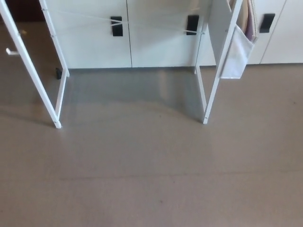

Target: The robot walks towards a desk on which a file tray is kept in the middle and a toilet paper roll is kept on its right. The robot uses its right hand to hook on finger in the gap of the roll and grabs it, lifts it and places it on the tray.

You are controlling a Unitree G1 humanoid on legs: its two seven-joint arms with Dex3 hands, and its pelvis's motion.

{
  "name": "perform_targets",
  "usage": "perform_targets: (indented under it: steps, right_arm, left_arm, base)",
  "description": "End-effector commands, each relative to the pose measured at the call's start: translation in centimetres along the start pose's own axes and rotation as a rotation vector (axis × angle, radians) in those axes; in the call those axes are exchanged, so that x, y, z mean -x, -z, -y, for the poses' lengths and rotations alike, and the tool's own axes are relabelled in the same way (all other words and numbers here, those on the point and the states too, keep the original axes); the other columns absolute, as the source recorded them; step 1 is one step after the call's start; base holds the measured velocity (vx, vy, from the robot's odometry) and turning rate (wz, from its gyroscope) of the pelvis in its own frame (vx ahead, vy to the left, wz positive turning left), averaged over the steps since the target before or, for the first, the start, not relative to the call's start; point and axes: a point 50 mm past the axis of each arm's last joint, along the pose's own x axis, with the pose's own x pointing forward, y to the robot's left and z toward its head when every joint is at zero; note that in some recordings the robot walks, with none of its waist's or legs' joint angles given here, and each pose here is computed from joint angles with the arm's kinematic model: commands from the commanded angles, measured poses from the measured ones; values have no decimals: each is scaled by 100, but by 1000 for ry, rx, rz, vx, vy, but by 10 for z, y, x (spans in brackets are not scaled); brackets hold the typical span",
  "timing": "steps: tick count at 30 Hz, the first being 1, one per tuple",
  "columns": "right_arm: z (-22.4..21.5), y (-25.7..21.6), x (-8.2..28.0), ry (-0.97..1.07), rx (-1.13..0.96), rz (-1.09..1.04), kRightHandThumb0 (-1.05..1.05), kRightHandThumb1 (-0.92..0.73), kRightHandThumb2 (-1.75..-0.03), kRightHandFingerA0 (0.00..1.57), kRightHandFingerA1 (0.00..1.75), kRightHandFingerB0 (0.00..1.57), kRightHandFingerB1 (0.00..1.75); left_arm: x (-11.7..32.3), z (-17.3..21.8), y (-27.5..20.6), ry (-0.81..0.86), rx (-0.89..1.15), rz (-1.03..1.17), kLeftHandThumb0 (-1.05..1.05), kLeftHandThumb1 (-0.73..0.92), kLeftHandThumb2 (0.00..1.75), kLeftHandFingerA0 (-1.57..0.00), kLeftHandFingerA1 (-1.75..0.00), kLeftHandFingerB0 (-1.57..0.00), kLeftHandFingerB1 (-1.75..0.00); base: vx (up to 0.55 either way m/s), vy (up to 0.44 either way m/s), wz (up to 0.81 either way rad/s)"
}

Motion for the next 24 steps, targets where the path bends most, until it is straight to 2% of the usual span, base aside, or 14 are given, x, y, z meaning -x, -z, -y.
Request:
perform_targets:
  steps: [1,7,9,10,11,13,14,15,16,17,20,21,22,24]
  right_arm:
    - [13,-1,1,15,79,-20,-79,-54,-95,0,21,0,25]
    - [10,1,1,34,-44,-14,-72,-45,-89,0,32,0,44]
    - [10,0,1,41,-1,-9,-83,-53,-91,7,16,7,32]
    - [11,0,2,36,5,-5,-79,-51,-88,7,53,4,35]
    - [10,0,2,26,-34,13,-81,-51,-88,3,36,9,28]
    - [9,-1,2,47,-124,29,-76,-46,-84,1,50,9,47]
    - [8,0,2,31,-114,24,-70,-46,-88,1,25,1,33]
    - [8,0,2,23,-101,14,-73,-63,-58,0,29,3,35]
    - [8,-1,2,27,-85,38,-70,-48,-88,0,23,0,34]
    - [7,-1,2,28,-90,37,-68,-47,-88,0,25,2,34]
    - [9,0,1,33,-1,0,-82,-53,-90,6,15,7,27]
    - [7,0,2,32,-150,27,-68,-57,-57,0,37,9,36]
    - [7,1,1,25,-127,2,-70,-45,-87,1,32,4,41]
    - [6,1,1,41,-166,11,-73,-45,-83,3,39,7,46]
  left_arm:
    - [1,-2,-1,-21,1,-23,-105,79,131,-40,-92,-1,-55]
    - [1,-2,0,-12,20,-15,-105,77,131,-28,-88,-5,-57]
    - [0,-2,-1,-21,9,-24,-105,79,131,-32,-88,-4,-54]
    - [0,-2,-4,-20,12,-20,-105,79,131,-27,-85,-3,-53]
    - [0,-2,-5,-12,16,-10,-104,79,131,-16,-79,-7,-53]
    - [0,-2,-4,-13,14,-11,-105,80,131,-24,-84,-5,-53]
    - [-1,-2,-4,-17,25,-19,-105,79,131,-14,-78,-6,-53]
    - [-1,-2,-4,-17,25,-21,-105,79,131,-19,-80,-5,-51]
    - [-1,-2,-3,-4,47,-13,-101,92,85,-17,-109,0,-51]
    - [-1,-2,-5,-5,-12,-18,-105,80,133,-25,-86,-6,-53]
    - [-1,-2,-5,-14,19,-18,-105,79,131,-36,-92,-6,-56]
    - [-1,-2,-5,-11,24,-19,-105,79,131,-37,-93,-6,-55]
    - [-2,-2,-5,-32,23,-26,-104,79,132,-46,-99,-7,-55]
    - [-2,-2,-7,-24,11,-9,-104,80,132,-41,-95,-6,-56]
  base:
    - [142,-220,31]
    - [119,-103,-6]
    - [175,38,-13]
    - [152,75,-11]
    - [160,106,-13]
    - [216,145,-7]
    - [247,163,5]
    - [337,195,-23]
    - [313,181,-33]
    - [305,178,16]
    - [190,122,4]
    - [132,46,10]
    - [156,34,5]
    - [170,-7,8]
